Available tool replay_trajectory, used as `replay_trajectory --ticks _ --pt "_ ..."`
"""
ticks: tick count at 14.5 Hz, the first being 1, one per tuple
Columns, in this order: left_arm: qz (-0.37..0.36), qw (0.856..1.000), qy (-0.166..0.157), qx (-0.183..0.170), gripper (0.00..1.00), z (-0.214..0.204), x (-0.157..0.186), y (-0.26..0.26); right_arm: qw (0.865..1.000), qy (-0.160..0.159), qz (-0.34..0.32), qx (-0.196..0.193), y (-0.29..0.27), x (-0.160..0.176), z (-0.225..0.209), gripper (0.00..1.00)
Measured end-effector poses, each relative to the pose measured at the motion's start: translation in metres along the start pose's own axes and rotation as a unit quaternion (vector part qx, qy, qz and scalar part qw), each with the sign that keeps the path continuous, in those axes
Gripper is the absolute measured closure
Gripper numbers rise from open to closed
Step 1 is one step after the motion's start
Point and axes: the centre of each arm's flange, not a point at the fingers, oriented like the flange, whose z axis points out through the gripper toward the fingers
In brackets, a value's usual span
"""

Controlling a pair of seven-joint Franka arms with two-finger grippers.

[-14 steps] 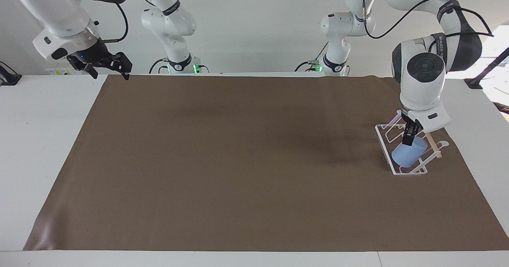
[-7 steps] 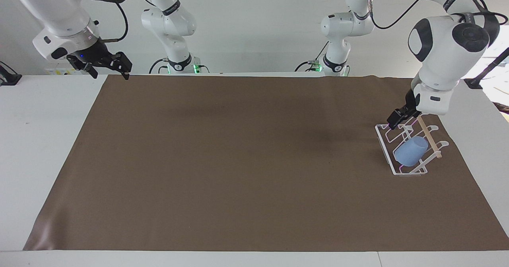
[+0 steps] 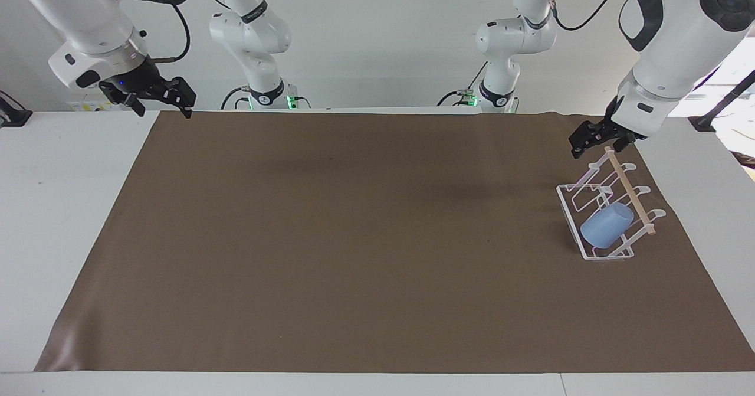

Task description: Hang cup on cup holder

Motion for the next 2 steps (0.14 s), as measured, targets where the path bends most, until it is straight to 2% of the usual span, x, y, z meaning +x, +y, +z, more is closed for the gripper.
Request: replay_trajectory --ticks 2 --pt "0.003 1.000 -0.004 -0.009 0.00 0.0022 0.0010 0.0005 1.000 0.000 0.000 0.000 0.0000 0.0000 0.0000 0.00"
